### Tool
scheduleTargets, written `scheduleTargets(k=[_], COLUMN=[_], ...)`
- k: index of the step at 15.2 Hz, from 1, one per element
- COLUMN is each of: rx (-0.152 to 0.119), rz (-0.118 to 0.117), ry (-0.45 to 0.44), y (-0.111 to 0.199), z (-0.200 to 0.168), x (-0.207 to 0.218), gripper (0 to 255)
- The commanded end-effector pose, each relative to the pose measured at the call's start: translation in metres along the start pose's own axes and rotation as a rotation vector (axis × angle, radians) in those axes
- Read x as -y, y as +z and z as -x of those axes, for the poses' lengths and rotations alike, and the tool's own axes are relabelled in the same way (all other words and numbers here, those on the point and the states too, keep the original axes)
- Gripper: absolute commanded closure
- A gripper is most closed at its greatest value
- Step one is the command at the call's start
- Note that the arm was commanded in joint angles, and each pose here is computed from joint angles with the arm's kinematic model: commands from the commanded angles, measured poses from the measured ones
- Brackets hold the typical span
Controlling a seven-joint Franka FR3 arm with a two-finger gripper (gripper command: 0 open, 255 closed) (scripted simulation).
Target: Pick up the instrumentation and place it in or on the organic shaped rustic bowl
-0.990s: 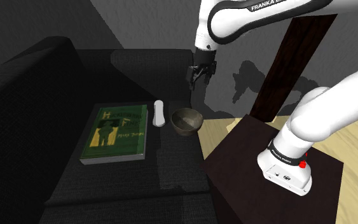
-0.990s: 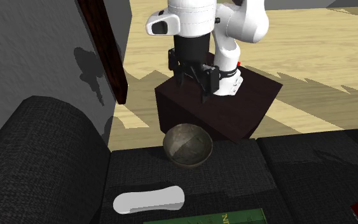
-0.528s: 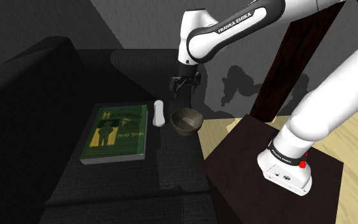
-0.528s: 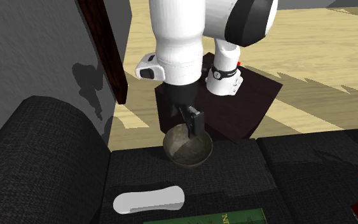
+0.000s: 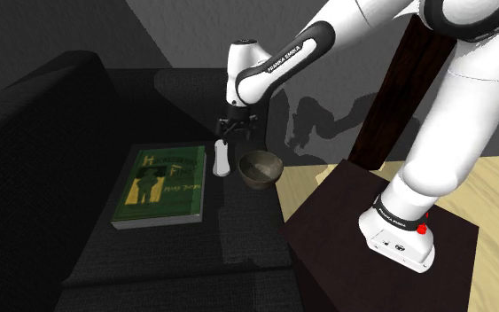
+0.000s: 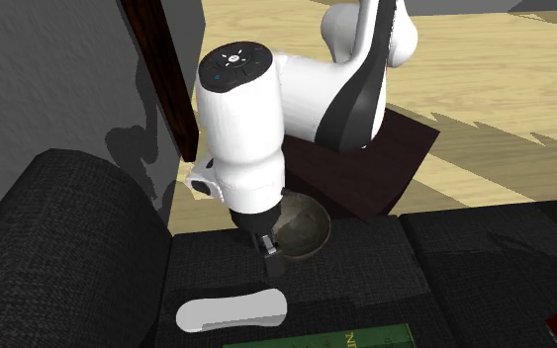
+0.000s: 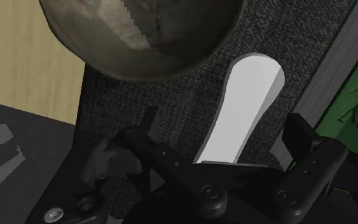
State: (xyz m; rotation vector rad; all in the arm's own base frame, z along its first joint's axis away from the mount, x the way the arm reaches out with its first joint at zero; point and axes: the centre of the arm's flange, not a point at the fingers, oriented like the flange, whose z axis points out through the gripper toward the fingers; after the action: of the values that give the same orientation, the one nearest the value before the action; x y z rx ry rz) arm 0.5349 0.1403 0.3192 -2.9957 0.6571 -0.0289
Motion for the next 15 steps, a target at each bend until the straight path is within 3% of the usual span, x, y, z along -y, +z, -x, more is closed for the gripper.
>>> scheduleTargets(k=[1, 9, 15], rx=[-0.004, -0.018, -0.018], rz=[0.0, 0.0, 0.0], ry=[0.045, 0.211, 0.211], y=[0.018, 0.091, 0.122], z=[-0.015, -0.081, -0.082], x=[0.005, 0.03, 0.03], gripper=[0, 0, 0])
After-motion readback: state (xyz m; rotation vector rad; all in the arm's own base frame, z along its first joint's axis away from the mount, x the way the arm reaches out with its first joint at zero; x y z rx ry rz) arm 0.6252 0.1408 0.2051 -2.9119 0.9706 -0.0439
